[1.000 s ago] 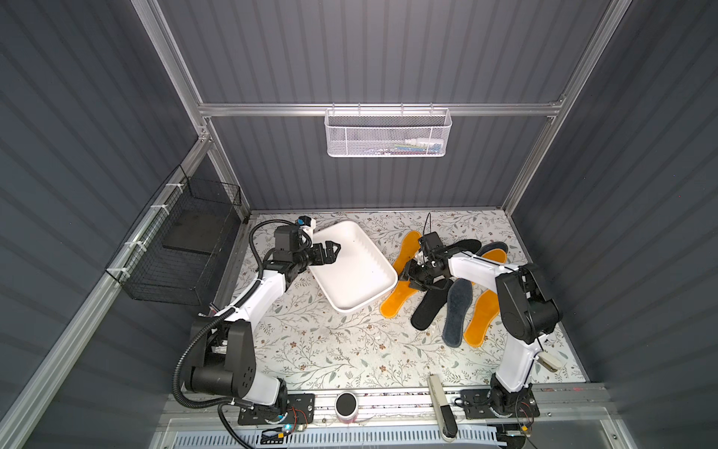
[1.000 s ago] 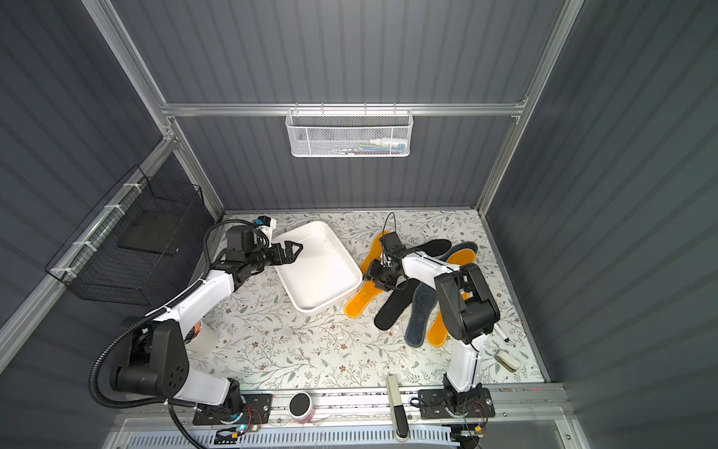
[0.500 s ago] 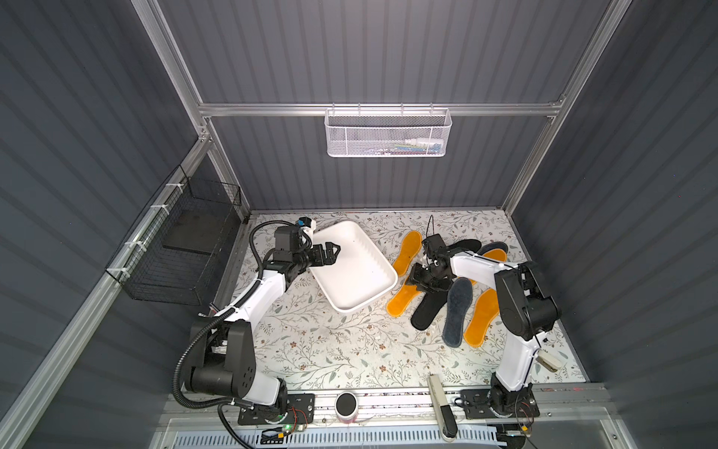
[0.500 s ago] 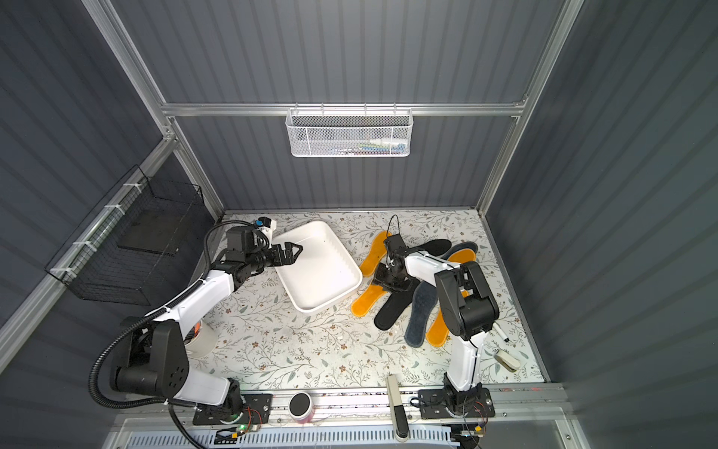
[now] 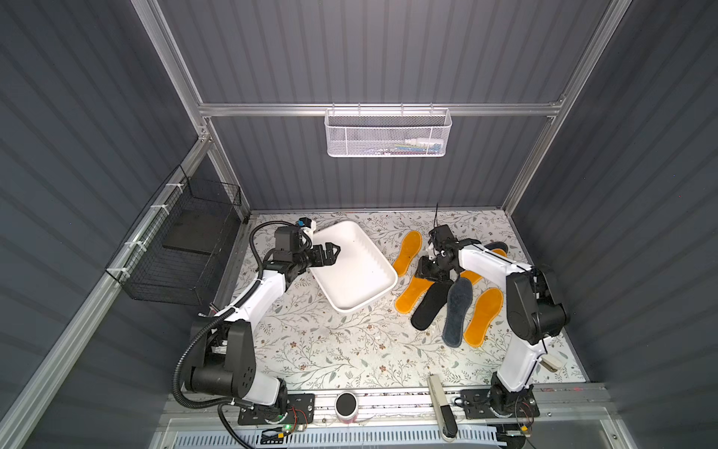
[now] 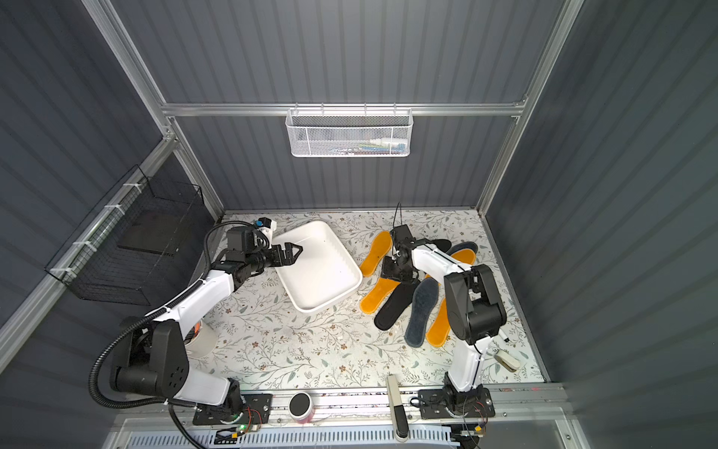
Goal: Put the insoles into the storage box
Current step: Pick up the insole from the center of the board.
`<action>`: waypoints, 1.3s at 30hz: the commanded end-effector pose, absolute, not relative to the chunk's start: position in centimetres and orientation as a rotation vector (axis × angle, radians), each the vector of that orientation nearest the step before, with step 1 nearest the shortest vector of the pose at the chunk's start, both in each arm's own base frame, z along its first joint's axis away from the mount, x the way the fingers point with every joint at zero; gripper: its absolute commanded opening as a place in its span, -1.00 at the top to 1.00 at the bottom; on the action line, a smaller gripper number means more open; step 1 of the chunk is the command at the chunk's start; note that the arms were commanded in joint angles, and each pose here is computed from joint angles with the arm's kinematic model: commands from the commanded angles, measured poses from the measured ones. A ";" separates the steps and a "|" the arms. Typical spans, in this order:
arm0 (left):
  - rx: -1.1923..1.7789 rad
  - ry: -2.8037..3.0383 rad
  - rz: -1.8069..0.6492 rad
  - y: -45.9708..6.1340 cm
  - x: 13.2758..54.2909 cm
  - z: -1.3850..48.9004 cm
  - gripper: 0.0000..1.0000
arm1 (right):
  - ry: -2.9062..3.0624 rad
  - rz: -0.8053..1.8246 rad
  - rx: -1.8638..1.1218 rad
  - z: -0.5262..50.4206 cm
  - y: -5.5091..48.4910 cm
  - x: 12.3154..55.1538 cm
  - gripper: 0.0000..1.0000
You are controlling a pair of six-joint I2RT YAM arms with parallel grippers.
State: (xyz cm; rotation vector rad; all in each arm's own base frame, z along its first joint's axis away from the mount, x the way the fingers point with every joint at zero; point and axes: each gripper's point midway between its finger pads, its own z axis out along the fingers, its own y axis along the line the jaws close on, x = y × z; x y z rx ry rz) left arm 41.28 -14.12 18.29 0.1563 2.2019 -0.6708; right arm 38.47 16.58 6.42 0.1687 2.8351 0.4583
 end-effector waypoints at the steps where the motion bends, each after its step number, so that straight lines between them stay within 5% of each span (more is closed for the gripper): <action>1: 0.185 2.187 -0.661 -14.3 41.3 19.3 -0.99 | 2.868 0.349 0.400 5.8 14.7 37.1 -0.15; 19: 0.203 2.201 -0.659 -14.4 41.6 18.9 -0.99 | 2.920 0.053 0.446 3.2 12.7 39.9 -0.46; 39: 0.201 2.230 -0.637 -14.2 41.9 18.1 -0.99 | 2.970 0.177 0.379 0.2 13.5 41.4 -0.26</action>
